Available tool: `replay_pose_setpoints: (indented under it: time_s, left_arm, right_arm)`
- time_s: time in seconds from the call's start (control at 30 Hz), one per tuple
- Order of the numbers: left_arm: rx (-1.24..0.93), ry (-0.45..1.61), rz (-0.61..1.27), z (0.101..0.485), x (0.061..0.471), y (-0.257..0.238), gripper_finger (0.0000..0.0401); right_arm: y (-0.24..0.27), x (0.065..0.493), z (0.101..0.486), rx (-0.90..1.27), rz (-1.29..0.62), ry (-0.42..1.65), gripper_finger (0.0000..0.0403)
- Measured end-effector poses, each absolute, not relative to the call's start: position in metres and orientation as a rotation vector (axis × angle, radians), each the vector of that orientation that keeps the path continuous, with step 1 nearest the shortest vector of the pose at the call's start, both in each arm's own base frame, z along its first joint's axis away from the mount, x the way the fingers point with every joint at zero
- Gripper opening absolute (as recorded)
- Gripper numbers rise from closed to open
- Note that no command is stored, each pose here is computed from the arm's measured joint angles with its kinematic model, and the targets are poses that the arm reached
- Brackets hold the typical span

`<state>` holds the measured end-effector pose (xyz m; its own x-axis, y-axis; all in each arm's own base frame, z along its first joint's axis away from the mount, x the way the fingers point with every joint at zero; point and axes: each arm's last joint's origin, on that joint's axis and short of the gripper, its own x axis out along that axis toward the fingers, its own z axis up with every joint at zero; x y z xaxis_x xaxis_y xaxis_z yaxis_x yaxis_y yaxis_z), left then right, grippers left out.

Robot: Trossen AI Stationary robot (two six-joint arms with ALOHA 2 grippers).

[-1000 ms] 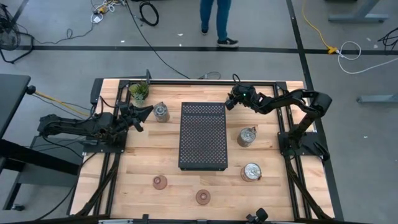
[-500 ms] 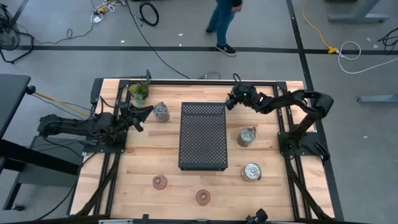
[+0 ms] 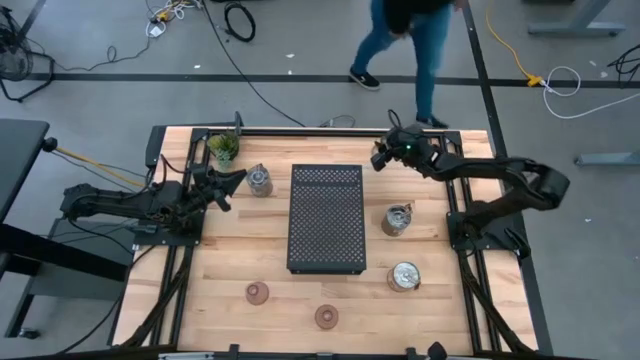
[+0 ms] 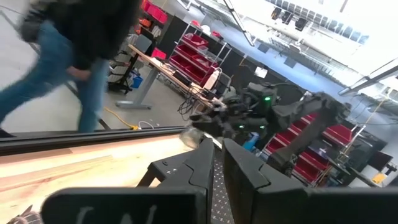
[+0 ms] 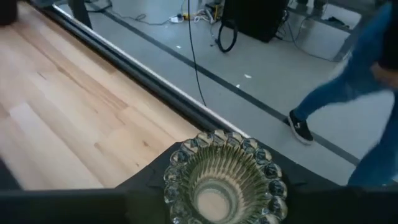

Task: Pick & Place candle stick holders
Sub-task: Put the green glass candle holder on the shelf

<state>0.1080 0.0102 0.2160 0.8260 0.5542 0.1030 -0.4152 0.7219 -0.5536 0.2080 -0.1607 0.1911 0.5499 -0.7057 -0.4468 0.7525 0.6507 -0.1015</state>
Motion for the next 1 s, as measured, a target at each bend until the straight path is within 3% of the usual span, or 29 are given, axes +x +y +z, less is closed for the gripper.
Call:
replay_pose_setpoints:
  time_s: [0.4, 0.77, 1.0]
  left_arm:
    - [-0.531, -0.271, 0.575, 0.216, 0.108, 0.011, 0.0037]
    - [-0.532, -0.271, 0.577, 0.216, 0.108, 0.011, 0.0037]
    - [-0.534, -0.272, 0.577, 0.216, 0.108, 0.011, 0.0037]
  right_arm:
    - [-0.127, 0.186, 0.244, 0.117, -0.838, 0.301, 0.0148]
    - [-0.088, 0.197, 0.261, 0.170, -0.601, 0.185, 0.0148]
    - [-0.066, 0.215, 0.295, 0.126, -0.465, 0.120, 0.0148]
